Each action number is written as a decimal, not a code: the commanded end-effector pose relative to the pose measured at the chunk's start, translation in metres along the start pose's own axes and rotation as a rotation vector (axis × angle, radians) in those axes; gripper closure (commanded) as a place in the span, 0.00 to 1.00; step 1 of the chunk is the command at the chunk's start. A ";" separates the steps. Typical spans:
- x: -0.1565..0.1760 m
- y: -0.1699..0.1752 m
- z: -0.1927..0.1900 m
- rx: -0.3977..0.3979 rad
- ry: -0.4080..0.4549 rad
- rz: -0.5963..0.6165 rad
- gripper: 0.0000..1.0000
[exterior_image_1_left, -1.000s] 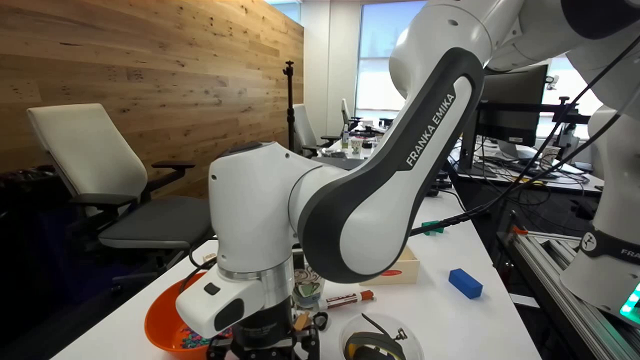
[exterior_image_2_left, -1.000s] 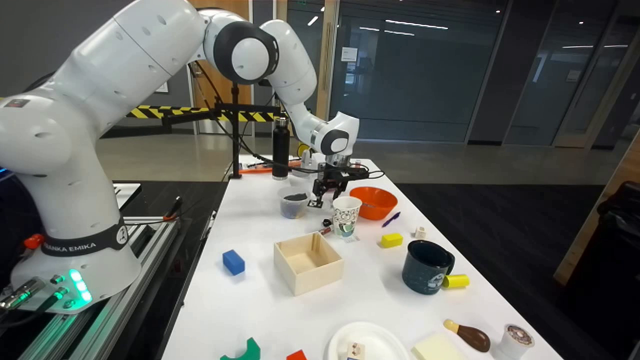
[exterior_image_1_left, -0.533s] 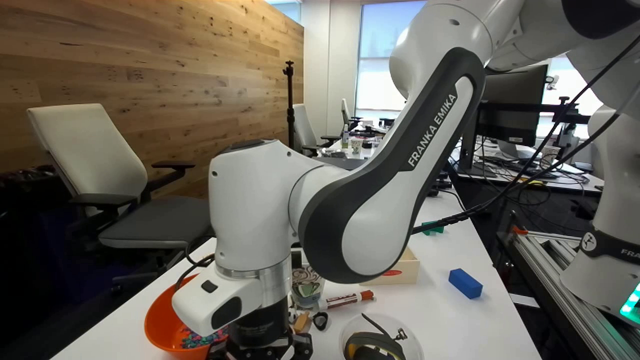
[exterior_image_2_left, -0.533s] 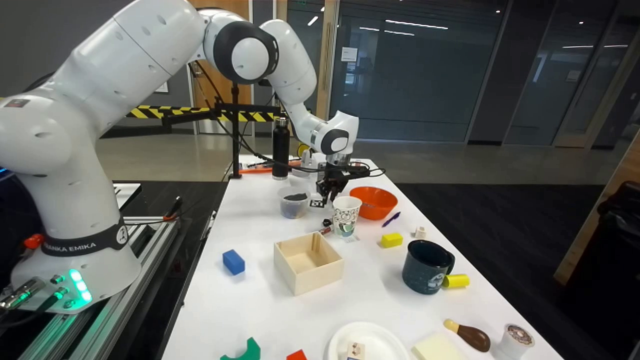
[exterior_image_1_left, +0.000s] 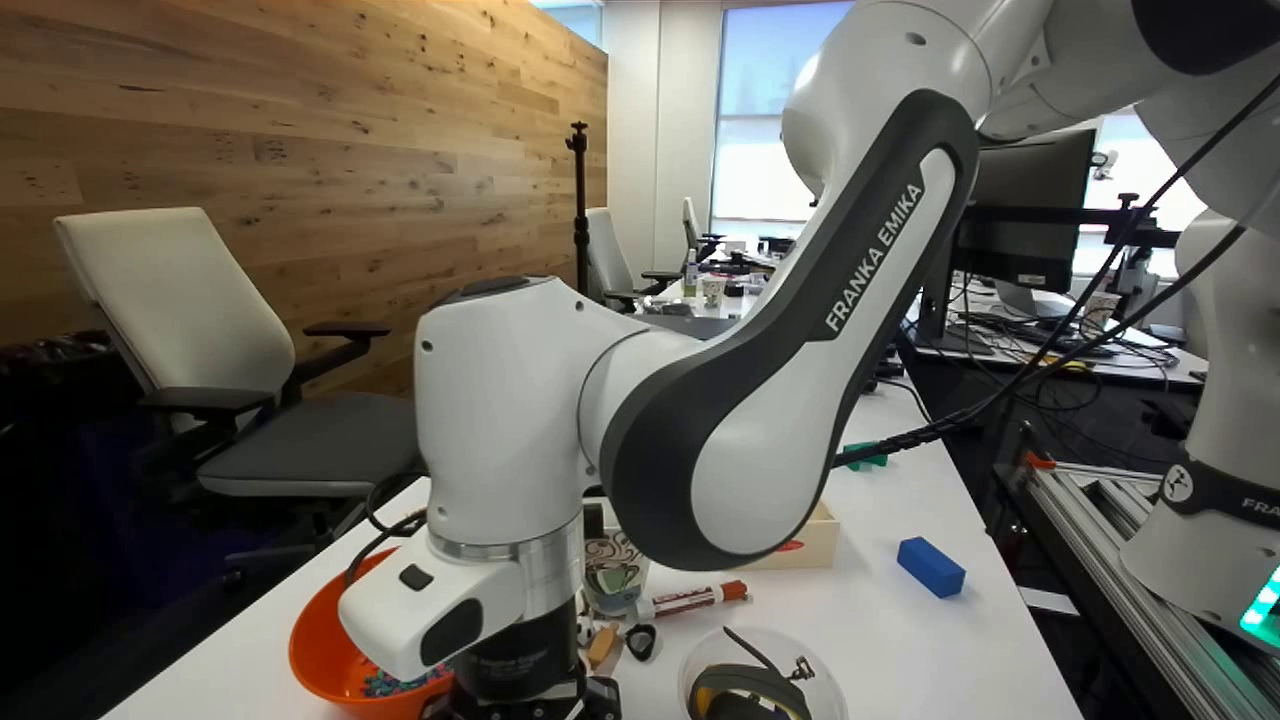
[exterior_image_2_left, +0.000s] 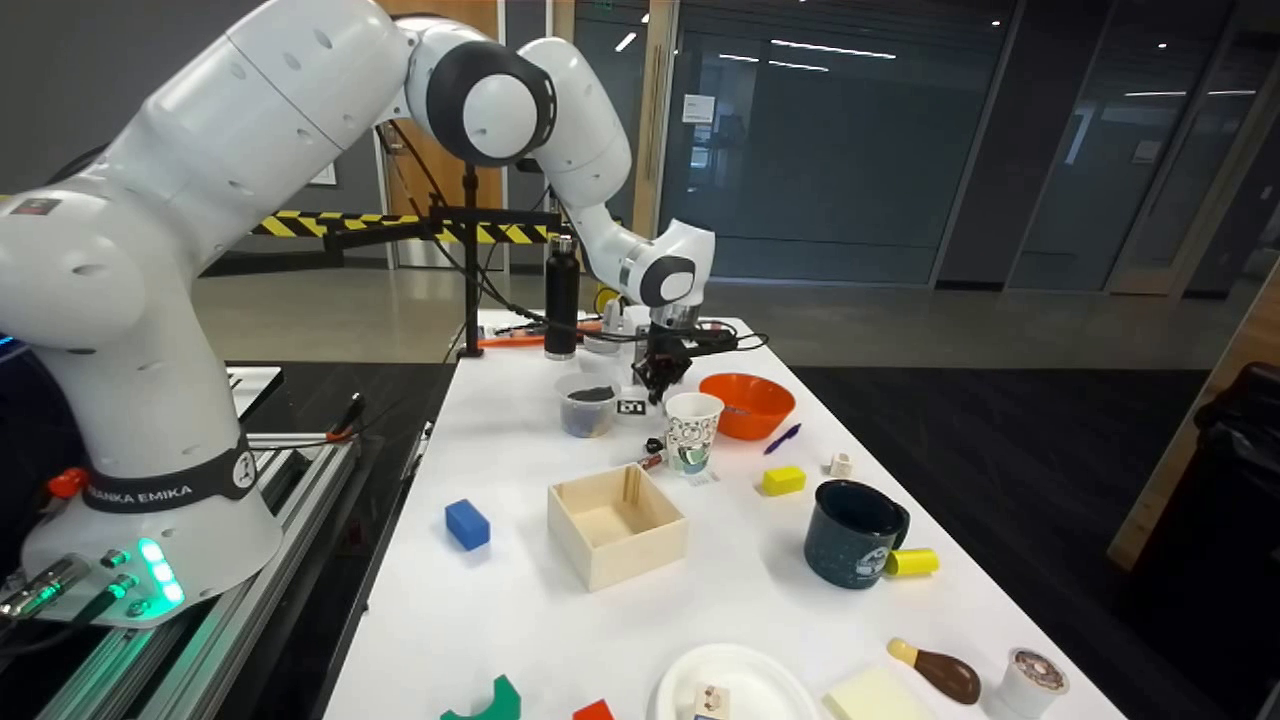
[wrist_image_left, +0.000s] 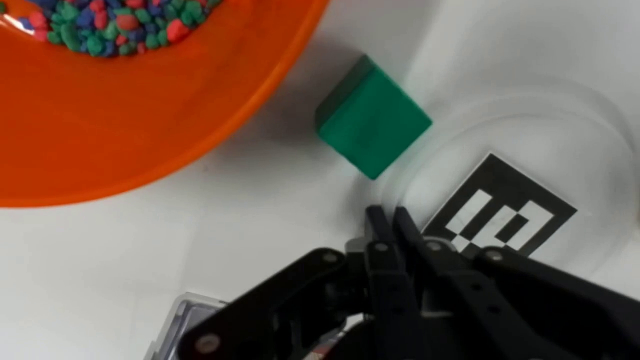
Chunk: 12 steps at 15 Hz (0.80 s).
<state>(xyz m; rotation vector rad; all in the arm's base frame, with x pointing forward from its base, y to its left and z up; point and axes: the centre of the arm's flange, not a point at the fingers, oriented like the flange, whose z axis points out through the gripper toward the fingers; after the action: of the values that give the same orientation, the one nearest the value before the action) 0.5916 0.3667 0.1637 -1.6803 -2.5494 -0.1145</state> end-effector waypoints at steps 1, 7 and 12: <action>0.007 -0.006 -0.021 -0.005 -0.035 -0.018 0.99; 0.013 -0.005 -0.077 -0.005 -0.090 -0.004 0.99; 0.024 0.001 -0.128 -0.029 -0.152 -0.011 0.99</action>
<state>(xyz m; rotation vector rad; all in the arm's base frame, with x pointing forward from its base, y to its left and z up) 0.5919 0.3729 0.2620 -1.7079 -2.6306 -0.0688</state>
